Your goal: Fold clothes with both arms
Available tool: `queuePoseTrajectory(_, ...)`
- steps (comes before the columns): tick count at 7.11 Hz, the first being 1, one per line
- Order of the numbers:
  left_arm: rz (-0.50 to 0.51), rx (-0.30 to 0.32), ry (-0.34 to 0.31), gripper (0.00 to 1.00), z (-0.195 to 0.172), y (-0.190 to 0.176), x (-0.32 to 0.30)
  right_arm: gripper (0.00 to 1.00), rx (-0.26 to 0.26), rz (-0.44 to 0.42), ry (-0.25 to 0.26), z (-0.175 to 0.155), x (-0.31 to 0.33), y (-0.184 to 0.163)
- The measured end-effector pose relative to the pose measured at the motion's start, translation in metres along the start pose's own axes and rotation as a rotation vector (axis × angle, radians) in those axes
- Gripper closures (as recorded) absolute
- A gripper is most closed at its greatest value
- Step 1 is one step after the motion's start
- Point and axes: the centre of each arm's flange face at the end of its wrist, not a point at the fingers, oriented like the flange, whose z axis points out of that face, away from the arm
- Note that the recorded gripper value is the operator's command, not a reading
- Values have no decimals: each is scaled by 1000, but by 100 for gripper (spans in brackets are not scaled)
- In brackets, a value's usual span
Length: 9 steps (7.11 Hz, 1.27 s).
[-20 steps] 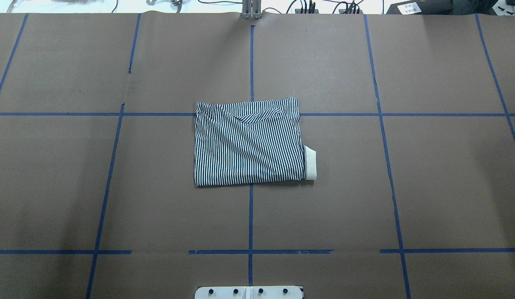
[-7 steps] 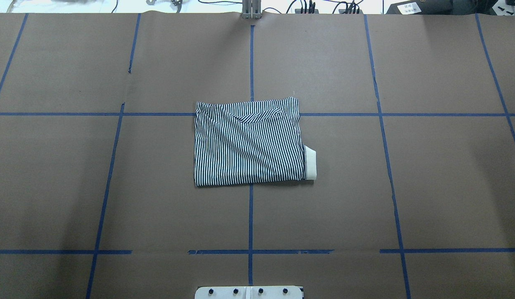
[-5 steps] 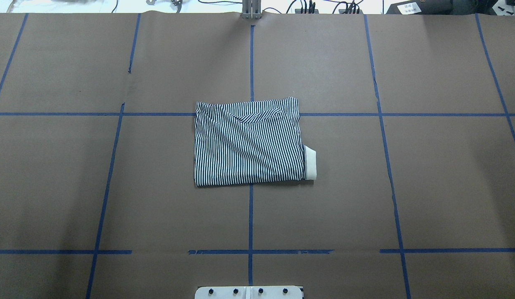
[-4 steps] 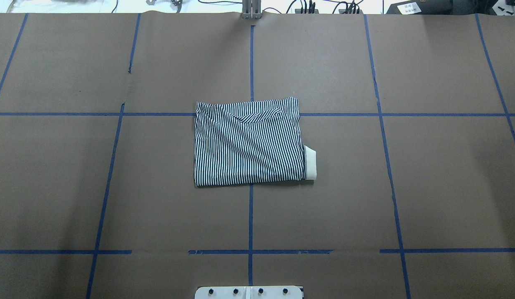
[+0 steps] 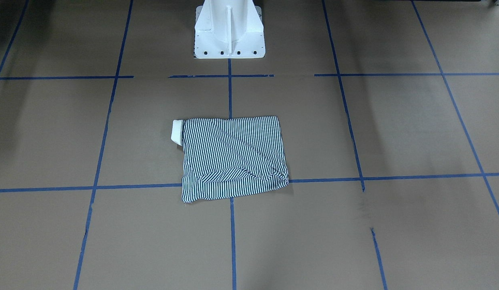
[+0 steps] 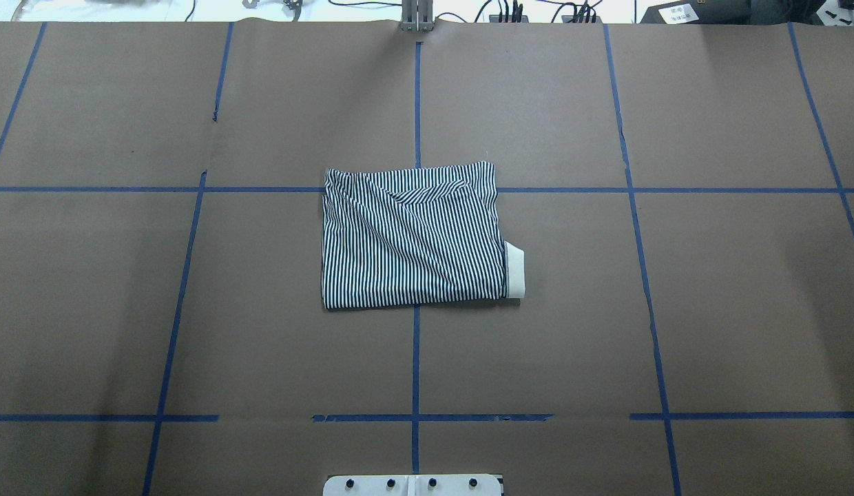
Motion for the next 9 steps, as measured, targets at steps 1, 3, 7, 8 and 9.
queuePoseTrajectory(1,-1,-1,0,0,0,0,0,0,0,-1,0,0,0,0)
queuePoseTrajectory(3,-2,-2,0,0,1,0,-1,0,-4,1,1,2,1,0)
queuePoseTrajectory(7,-3,-3,0,0,1,1,-1,0,-10,7,0,5,4,0)
queuePoseTrajectory(8,-3,-3,0,0,1,1,-1,0,-10,7,0,5,3,0)
queuePoseTrajectory(9,-3,-3,0,0,1,1,-1,0,-9,5,0,4,3,0)
